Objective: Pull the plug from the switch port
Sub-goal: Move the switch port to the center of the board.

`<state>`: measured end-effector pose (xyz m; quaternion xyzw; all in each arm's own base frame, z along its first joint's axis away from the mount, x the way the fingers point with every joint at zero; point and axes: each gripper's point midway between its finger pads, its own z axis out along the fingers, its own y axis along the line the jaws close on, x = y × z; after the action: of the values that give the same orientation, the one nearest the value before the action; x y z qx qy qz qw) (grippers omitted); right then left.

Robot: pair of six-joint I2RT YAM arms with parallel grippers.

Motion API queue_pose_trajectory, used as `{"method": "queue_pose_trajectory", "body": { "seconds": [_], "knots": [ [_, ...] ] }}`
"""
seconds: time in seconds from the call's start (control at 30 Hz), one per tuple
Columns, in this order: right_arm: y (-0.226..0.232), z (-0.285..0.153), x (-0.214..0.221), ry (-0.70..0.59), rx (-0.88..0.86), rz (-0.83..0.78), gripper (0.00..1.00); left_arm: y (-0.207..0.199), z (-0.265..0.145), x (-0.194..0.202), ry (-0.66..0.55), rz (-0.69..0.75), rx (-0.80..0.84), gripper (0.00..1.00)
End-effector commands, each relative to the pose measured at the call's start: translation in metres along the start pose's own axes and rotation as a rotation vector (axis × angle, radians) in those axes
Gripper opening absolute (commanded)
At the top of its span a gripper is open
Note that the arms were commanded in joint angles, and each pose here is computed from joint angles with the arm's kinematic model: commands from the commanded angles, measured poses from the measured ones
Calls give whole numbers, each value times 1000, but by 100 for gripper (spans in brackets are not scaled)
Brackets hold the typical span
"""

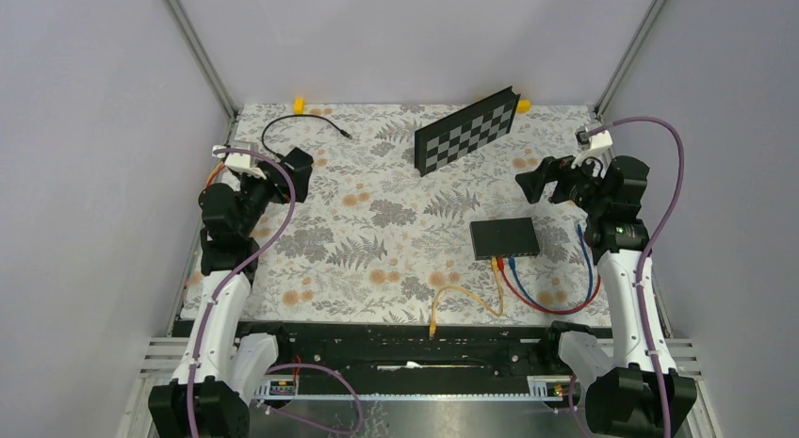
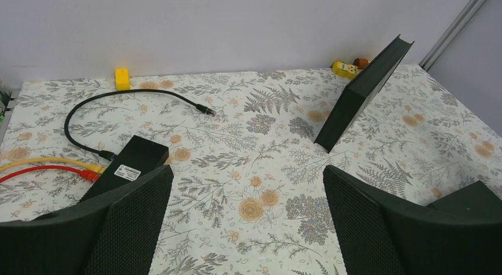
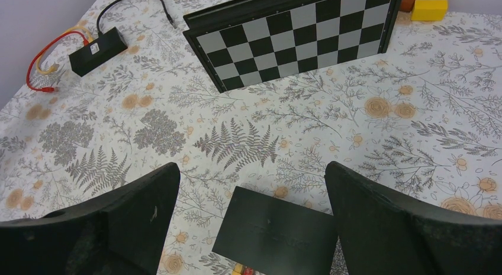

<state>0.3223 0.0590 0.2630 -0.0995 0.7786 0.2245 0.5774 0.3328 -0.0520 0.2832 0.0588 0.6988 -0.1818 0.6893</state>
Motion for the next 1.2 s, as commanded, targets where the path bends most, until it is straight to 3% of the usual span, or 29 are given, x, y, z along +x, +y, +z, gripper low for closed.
{"method": "queue_pose_trajectory", "body": {
  "seconds": [0.0, 0.7, 0.83, 1.17],
  "knots": [
    [6, -4, -18, -36, -18, -70, 100, -1, 1, -11, -40, 16, 16, 99],
    [5, -16, -28, -11, 16, -156, 100, 4, 2, -5, -22, -16, 0, 99],
    [-7, -17, 1, 145, 41, -165, 100, 5, 3, -4, -17, -20, 0, 99],
    [-30, -34, 133, 618, -55, -241, 100, 8, 7, 3, 6, -29, -2, 99]
  ]
}}
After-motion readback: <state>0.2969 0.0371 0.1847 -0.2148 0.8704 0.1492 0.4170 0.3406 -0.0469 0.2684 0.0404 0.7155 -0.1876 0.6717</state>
